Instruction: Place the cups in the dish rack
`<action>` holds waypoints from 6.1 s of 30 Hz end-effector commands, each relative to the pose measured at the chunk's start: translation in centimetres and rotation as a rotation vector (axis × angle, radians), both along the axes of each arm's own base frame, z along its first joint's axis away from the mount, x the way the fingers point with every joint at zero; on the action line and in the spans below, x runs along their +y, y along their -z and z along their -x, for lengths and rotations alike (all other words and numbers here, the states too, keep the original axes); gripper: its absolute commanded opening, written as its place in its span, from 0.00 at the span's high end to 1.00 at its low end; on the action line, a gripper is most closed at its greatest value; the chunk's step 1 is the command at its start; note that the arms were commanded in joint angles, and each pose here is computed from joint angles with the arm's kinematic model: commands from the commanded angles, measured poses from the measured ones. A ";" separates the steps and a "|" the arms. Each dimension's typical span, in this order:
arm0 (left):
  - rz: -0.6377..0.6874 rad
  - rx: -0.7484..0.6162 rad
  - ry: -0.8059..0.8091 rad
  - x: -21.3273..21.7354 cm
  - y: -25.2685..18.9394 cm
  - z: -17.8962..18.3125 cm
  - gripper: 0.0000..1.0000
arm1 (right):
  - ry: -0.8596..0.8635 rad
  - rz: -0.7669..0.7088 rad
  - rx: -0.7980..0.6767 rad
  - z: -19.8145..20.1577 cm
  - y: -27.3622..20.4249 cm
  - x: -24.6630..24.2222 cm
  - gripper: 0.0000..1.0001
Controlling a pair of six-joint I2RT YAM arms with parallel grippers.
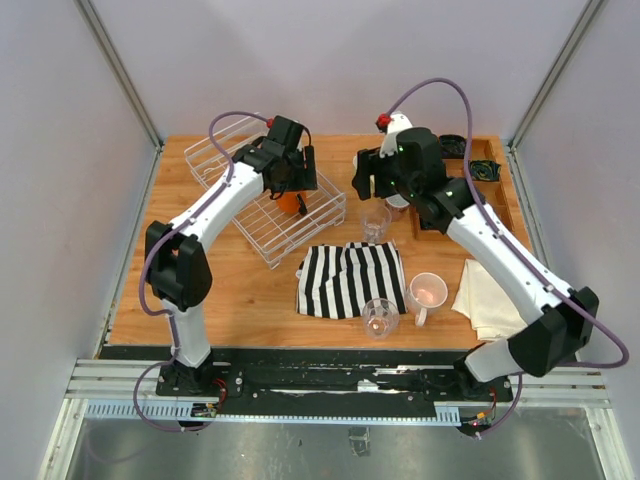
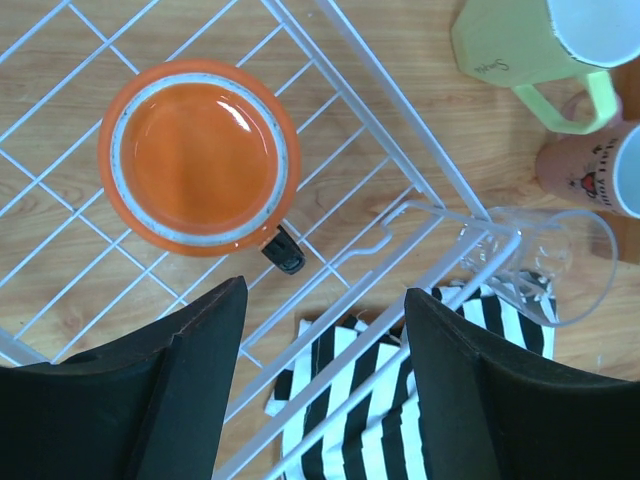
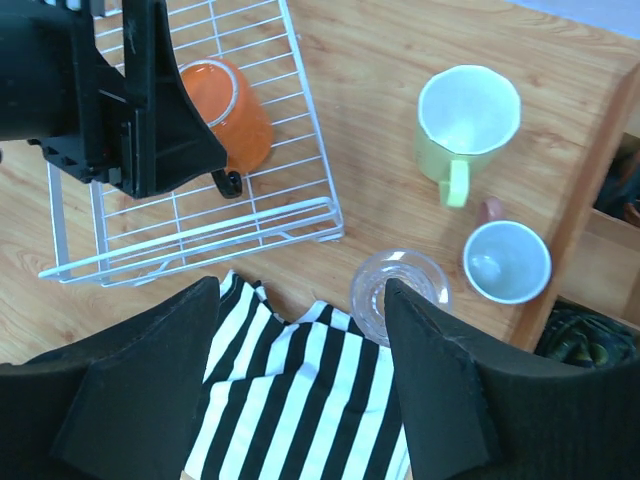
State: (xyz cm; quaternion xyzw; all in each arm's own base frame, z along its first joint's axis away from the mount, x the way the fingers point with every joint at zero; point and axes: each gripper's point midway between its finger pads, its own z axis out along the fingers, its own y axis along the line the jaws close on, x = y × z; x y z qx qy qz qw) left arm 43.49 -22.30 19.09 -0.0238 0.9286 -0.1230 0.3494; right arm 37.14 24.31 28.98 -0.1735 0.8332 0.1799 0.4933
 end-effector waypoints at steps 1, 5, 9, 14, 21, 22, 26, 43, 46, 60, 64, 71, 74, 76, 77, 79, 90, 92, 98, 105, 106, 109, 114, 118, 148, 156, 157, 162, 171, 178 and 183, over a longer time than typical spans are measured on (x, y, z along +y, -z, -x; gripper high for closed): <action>-0.035 0.057 -0.027 0.3 0.9 -0.2 0.32 | 0.064 -0.026 -0.027 0.2 -0.7 -2.4 0.32; -0.068 0.093 -0.037 0.5 2.4 -0.5 0.34 | 0.088 -0.036 -0.029 0.5 -0.7 -4.1 0.32; -0.069 0.132 -0.039 0.3 4.1 -0.2 0.36 | 0.113 -0.046 -0.028 0.6 -0.6 -5.6 0.32; -0.077 0.137 -0.045 0.2 5.3 -0.7 0.38 | 0.134 -0.054 -0.034 0.5 -0.9 -6.9 0.32; -0.121 0.113 -0.062 0.2 6.0 -2.7 0.47 | 0.142 -0.053 -0.025 0.6 -0.4 -7.6 0.32; -0.127 0.115 -0.063 0.3 6.3 -3.0 0.48 | 0.144 -0.052 -0.026 0.7 -0.4 -7.7 0.32; -0.137 0.111 -0.075 0.6 6.7 -4.0 0.51 | 0.152 -0.050 -0.027 0.6 -0.4 -8.0 0.32; -0.224 0.047 -0.205 7.5 6.3 -7.9 0.68 | 0.136 -0.048 0.012 0.7 0.8 -7.8 0.32; -0.235 0.033 -0.218 8.5 6.0 -9.1 0.70 | 0.133 -0.044 0.017 0.7 0.9 -7.7 0.31; -0.213 -0.002 -0.262 10.3 6.6 -13.1 0.85 | 0.130 -0.015 0.039 0.4 1.5 -7.8 0.31; -0.193 -0.017 -0.280 11.1 6.4 -14.3 0.85 | 0.135 -0.002 0.042 0.2 1.5 -7.9 0.30; -0.170 -0.067 -0.218 11.2 6.1 -16.6 0.78 | 0.151 0.019 0.035 -0.5 1.3 -8.1 0.30; -0.152 -0.072 -0.200 11.0 6.5 -17.1 0.67 | 0.150 0.025 0.040 -0.9 1.2 -8.0 0.30; -0.157 -0.076 -0.203 11.1 6.6 -17.4 0.63 | 0.150 0.027 0.043 -1.2 1.2 -7.9 0.30; -0.153 -0.082 -0.199 11.0 6.6 -17.7 0.61 | 0.149 0.028 0.046 -1.3 1.3 -7.9 0.30; -0.152 -0.091 -0.196 10.9 6.5 -18.0 0.57 | 0.147 0.029 0.050 -1.5 1.4 -7.7 0.30; -0.139 -0.169 -0.226 11.2 5.0 -19.9 0.49 | 0.138 0.042 0.069 -2.3 1.8 -7.3 0.30; -0.145 -0.178 -0.237 11.4 4.6 -20.0 0.48 | 0.138 0.046 0.073 -2.5 2.0 -7.3 0.30; -0.148 -0.168 -0.252 11.9 3.6 -18.5 0.36 | 0.143 0.049 0.077 -4.3 1.9 -6.8 0.30; -0.159 -0.165 -0.262 12.6 1.2 -15.7 0.31 | 0.261 0.033 0.145 -9.0 2.2 -7.5 0.30; -0.163 -0.170 -0.266 12.9 0.7 -15.3 0.31 | 0.295 0.027 0.166 -9.8 2.5 -7.9 0.30; -0.146 -0.185 -0.276 13.0 -1.2 -14.1 0.30 | 0.367 0.007 0.223 -11.8 3.8 -9.0 0.30; -0.020 -0.198 -0.262 11.6 -4.4 -12.2 0.30 | 0.421 0.018 0.314 -14.9 7.1 -9.9 0.31; 0.082 -0.278 -0.213 10.4 -7.1 -10.4 0.29 | 0.417 0.007 0.349 -16.4 9.1 -9.6 0.31; 0.415 -0.375 0.142 4.6 -12.3 0.1 0.17 | 0.397 -0.035 0.449 -20.2 18.0 -6.1 0.46; 0.483 -0.310 0.209 3.2 -10.8 1.6 0.13 | 0.389 -0.032 0.445 -20.4 18.4 -6.0 0.87; 0.493 -0.301 0.218 3.0 -10.5 1.7 0.13 | 0.388 -0.036 0.445 -20.4 18.3 -6.0 0.91; 0.583 -0.259 0.266 1.8 -9.3 3.1 0.12 | 0.375 -0.095 0.417 -20.5 15.8 -6.4 1.00; 0.763 -0.367 0.419 -0.7 -11.9 5.6 0.10 | 0.375 -0.371 0.308 -19.9 6.0 -9.3 0.99; 0.821 -0.446 0.606 -4.7 -13.6 6.9 0.07 | 0.201 -0.758 0.297 -15.8 -2.9 -6.2 0.99; 0.838 -0.483 0.647 -6.2 -13.9 7.0 0.07 | 0.067 -1.024 0.369 -12.4 -6.7 -3.4 0.99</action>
